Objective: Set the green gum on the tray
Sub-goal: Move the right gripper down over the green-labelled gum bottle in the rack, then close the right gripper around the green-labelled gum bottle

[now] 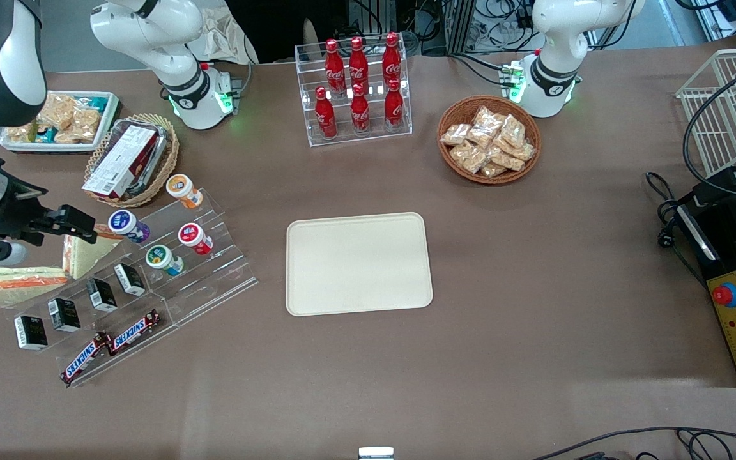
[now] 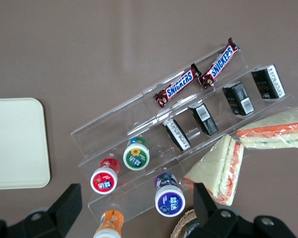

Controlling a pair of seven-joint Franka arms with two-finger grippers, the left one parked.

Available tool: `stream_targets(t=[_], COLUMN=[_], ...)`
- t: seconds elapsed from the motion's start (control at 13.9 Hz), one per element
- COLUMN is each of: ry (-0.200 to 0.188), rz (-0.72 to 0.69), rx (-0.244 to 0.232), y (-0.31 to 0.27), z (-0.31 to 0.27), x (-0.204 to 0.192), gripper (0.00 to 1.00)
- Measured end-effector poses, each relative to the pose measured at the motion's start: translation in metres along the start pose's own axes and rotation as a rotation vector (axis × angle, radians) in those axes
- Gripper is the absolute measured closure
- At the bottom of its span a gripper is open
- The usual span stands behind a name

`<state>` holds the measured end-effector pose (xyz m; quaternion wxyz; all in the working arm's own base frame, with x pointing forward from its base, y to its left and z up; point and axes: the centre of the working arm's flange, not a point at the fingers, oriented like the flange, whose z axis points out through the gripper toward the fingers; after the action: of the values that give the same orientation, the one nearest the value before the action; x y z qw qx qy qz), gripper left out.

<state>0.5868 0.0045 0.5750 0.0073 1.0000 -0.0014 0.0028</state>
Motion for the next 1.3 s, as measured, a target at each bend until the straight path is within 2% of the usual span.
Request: stream_targets(t=[0.58, 0.79, 1.01, 1.3], ry=[-0.012, -0.017, -0.01, 0.023], rz=[-0.041, -0.03, -0.027, -0.025], rx=[0.002, 0.023, 0.029, 0.028], y=[0.004, 0.002, 0.001, -0.001], z=[0.118, 0.159, 0.188, 0.215], x=[-0.013, -0.027, -0.039, -0.05], gripper=[0.0, 0.0, 0.0, 0.0])
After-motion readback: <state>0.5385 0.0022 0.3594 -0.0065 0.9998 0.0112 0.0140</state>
